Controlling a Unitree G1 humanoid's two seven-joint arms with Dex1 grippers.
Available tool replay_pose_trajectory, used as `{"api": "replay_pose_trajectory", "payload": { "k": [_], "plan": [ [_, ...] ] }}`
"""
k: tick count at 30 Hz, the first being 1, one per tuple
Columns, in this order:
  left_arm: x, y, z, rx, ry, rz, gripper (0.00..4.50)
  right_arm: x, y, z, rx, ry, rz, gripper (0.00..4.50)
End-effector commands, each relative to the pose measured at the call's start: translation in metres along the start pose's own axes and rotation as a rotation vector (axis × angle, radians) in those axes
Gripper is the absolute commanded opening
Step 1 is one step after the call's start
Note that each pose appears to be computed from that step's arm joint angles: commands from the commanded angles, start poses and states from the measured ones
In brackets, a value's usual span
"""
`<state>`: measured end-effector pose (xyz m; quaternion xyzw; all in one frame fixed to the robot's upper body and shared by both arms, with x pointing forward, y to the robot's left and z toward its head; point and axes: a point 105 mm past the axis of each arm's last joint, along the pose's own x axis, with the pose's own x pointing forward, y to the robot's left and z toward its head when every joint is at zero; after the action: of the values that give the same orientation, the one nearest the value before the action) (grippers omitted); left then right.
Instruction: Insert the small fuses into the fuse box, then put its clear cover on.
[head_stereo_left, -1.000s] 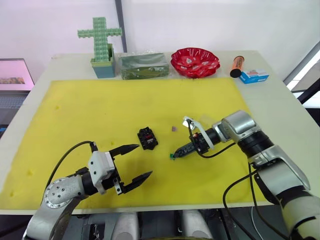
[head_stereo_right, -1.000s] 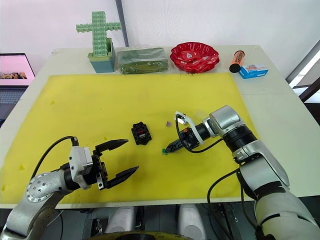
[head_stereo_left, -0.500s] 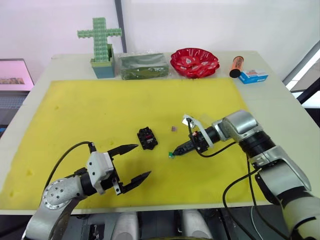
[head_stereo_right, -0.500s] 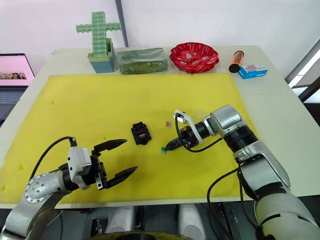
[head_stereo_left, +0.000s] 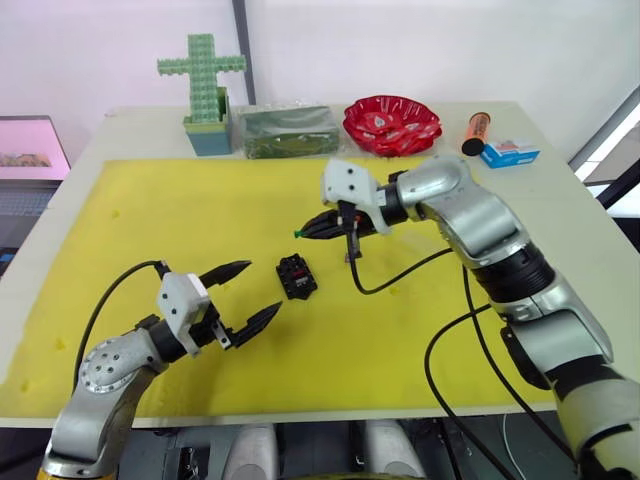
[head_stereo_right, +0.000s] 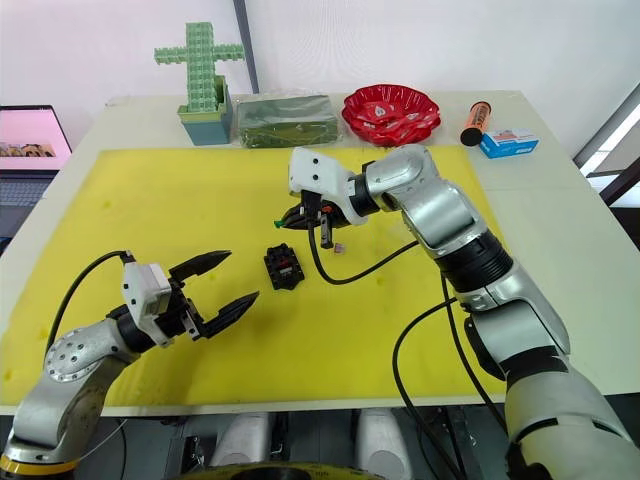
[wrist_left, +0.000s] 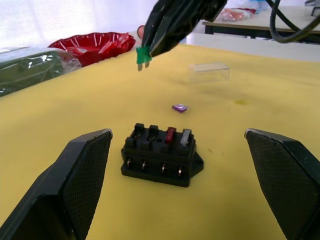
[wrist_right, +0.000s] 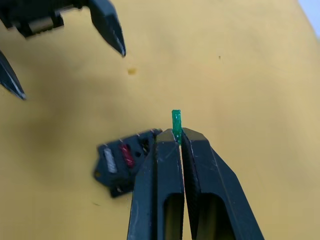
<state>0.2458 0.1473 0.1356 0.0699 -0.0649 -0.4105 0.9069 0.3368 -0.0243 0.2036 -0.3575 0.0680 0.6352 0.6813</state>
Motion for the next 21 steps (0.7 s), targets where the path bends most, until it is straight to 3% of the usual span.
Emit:
{"api": "replay_pose_trajectory", "payload": {
  "k": [1,4,8,21],
  "plan": [
    [0.000,0.002,0.000,0.019,-0.022,0.010,4.50,0.001,-0.007,0.015,-0.098,0.001,-0.017,0.06],
    [0.001,-0.001,-0.007,-0.029,-0.035,0.012,4.50,0.004,-0.003,0.025,-0.088,-0.054,0.017,0.06],
    [0.008,-0.005,-0.016,-0.057,-0.035,-0.001,4.50,0.007,0.002,0.019,-0.101,-0.043,0.058,0.06],
    [0.028,-0.004,-0.018,0.012,-0.058,-0.015,4.50,0.018,0.007,0.003,-0.111,-0.006,0.098,0.06]
  ]
}}
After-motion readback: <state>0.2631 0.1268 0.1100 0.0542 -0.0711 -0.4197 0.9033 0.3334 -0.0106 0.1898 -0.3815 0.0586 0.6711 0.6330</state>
